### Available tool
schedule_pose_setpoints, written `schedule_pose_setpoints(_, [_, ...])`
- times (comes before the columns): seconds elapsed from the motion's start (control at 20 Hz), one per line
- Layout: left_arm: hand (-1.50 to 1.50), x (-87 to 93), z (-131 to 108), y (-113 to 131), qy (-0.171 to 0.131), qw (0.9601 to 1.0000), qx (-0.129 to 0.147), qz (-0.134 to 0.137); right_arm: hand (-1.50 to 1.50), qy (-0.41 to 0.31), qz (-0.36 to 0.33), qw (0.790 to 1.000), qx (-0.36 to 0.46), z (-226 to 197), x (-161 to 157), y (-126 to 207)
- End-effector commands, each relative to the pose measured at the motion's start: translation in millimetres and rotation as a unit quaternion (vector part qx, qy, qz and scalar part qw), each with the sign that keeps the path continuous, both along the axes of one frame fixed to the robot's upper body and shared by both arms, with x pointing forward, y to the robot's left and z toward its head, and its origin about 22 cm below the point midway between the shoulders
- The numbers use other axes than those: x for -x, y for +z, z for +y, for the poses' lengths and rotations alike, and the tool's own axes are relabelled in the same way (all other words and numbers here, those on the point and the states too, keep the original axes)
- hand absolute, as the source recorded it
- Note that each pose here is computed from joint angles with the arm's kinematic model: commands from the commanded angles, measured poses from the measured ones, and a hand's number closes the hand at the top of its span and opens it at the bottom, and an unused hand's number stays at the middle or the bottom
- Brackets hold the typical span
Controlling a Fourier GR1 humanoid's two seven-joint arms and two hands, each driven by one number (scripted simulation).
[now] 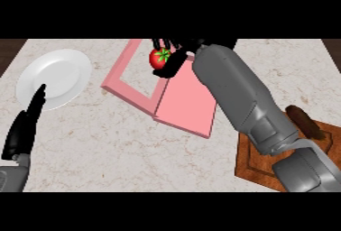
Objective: Pick the tomato from the cutting board and place it in the cardboard box
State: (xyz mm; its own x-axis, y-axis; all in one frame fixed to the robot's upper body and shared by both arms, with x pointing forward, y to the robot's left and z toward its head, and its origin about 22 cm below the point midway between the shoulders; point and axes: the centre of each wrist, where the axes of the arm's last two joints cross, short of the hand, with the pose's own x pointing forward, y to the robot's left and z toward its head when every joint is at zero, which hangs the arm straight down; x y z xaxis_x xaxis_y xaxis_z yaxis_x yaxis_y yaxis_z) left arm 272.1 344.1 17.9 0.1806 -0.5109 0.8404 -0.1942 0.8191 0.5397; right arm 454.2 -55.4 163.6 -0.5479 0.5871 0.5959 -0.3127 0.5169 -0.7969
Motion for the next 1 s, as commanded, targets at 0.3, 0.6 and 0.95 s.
schedule_pose_setpoints(0.3, [0.00,-16.8,-11.5,2.5,-0.008,1.0000,0.000,-0.004,-1.50,-0.019,0.072,0.997,-0.025,2.0,4.1,-42.5])
schedule_pose_setpoints(0.6, [0.00,-8.3,2.6,-1.3,-0.010,0.9999,0.004,-0.006,-1.50,-0.014,0.038,0.991,-0.128,2.1,1.1,-31.0])
schedule_pose_setpoints(0.95, [0.00,-3.8,-0.3,-2.3,0.004,1.0000,-0.005,-0.004,-1.50,-0.042,0.051,0.962,-0.263,-50.8,-18.7,0.5])
